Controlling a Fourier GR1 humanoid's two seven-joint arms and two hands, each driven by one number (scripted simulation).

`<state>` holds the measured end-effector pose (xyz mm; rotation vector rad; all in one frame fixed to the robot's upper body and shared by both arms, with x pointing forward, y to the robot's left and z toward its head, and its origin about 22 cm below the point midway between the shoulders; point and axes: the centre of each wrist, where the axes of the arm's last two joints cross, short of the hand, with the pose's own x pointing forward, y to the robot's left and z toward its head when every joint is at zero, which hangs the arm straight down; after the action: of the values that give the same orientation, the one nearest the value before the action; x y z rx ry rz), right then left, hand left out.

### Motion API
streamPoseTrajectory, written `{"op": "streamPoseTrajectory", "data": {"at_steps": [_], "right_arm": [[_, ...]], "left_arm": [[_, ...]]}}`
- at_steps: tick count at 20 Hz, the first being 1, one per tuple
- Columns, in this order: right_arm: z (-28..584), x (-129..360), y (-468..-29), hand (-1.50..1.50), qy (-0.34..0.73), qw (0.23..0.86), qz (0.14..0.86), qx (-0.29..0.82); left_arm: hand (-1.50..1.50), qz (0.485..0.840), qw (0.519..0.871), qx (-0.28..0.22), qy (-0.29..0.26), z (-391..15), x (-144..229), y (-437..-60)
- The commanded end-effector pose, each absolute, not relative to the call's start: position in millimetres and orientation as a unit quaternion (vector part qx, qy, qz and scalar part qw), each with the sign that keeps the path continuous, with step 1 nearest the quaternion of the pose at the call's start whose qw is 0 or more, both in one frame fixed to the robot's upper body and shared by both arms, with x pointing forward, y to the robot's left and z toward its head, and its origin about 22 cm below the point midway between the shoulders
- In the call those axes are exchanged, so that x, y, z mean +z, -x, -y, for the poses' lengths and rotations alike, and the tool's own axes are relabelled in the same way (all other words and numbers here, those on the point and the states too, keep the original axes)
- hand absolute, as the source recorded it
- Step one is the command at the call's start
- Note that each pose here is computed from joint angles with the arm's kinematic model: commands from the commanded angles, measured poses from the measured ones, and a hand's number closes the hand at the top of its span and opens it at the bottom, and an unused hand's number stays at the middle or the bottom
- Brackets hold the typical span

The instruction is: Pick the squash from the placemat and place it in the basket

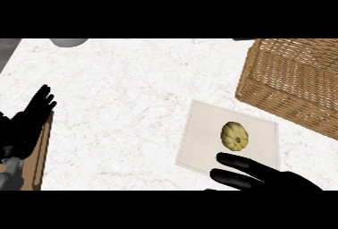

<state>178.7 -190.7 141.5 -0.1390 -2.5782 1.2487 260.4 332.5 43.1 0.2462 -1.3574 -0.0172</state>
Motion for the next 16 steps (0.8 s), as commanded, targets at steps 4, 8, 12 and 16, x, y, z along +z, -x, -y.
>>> {"op": "streamPoseTrajectory", "data": {"at_steps": [4, 8, 12, 16], "right_arm": [[227.1, 169.5, -147.2, -1.50, 0.332, 0.154, 0.819, 0.443], [235.7, 185.3, -118.8, -1.50, 0.379, 0.205, 0.796, 0.424], [242.0, 191.9, -108.8, -1.50, 0.372, 0.254, 0.734, 0.508], [247.1, 198.5, -94.5, -1.50, 0.341, 0.283, 0.704, 0.554]], "left_arm": [[0.00, 0.615, 0.778, 0.009, -0.127, -338.2, 34.1, -254.7], [0.00, 0.622, 0.773, 0.003, -0.121, -331.0, 22.2, -254.7], [0.00, 0.620, 0.775, 0.001, -0.118, -331.0, 27.6, -259.3], [0.00, 0.629, 0.769, -0.001, -0.116, -341.2, 33.6, -259.2]]}}
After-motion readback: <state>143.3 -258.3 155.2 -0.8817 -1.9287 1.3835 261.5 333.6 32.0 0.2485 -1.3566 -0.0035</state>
